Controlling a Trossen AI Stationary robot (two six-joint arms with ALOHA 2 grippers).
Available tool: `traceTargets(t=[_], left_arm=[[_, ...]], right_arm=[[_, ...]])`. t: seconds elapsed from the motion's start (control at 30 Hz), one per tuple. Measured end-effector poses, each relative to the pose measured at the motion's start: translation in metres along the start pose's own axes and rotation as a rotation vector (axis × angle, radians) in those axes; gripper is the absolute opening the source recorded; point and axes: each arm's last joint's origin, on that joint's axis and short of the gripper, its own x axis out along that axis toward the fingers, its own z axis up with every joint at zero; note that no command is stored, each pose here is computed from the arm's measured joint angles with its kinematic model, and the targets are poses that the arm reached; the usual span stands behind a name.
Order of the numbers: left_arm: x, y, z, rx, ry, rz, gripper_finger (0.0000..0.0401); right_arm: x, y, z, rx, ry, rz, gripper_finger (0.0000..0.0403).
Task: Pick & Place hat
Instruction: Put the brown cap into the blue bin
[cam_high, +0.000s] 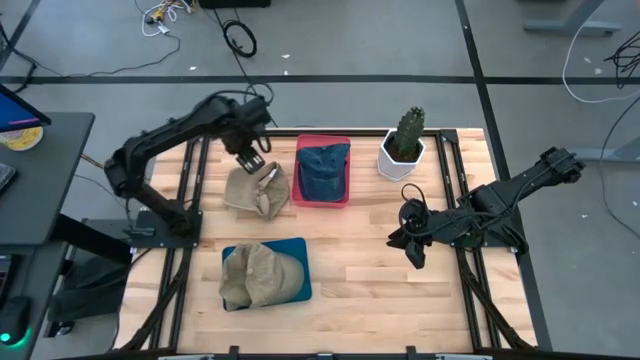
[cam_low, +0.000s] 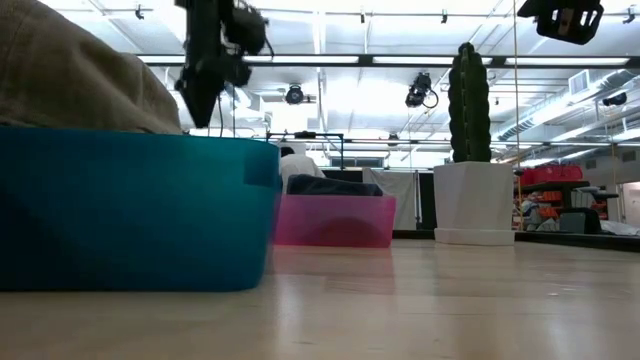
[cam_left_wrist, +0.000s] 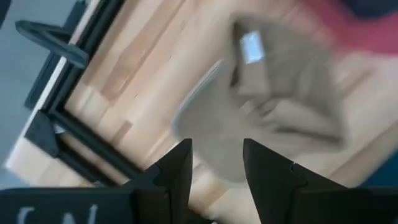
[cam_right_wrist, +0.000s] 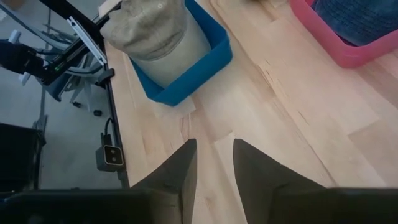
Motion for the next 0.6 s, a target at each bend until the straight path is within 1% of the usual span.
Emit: traceTargets(t=[0.13, 0.23, 0.4, 0.53, 0.6], left_arm=[[0.026, 0.011, 0.010, 0.050, 0.138, 0.009, 0.0150], [0.044, 0.019, 0.017, 0.063, 0.208, 0.003, 0.0166], [0.063, 0.032, 0.024, 0.049, 0.263, -0.029, 0.0219], [0.074, 0.038, 0.027, 0.095, 0.286, -0.120, 0.0262], [0.080, 0.040, 0.029, 0.131, 0.291, -0.141, 0.0275]], right_arm=[[0.000, 0.002, 0.001, 0.007, -0.015, 0.019, 0.0107], [0.000, 0.003, 0.003, 0.012, -0.027, 0.035, 0.0107], [0.000, 0.004, 0.003, 0.038, -0.029, 0.037, 0.0107], [0.000, 0.004, 0.003, 0.061, -0.029, 0.037, 0.0107], [0.000, 0.004, 0.003, 0.075, -0.029, 0.037, 0.0107]])
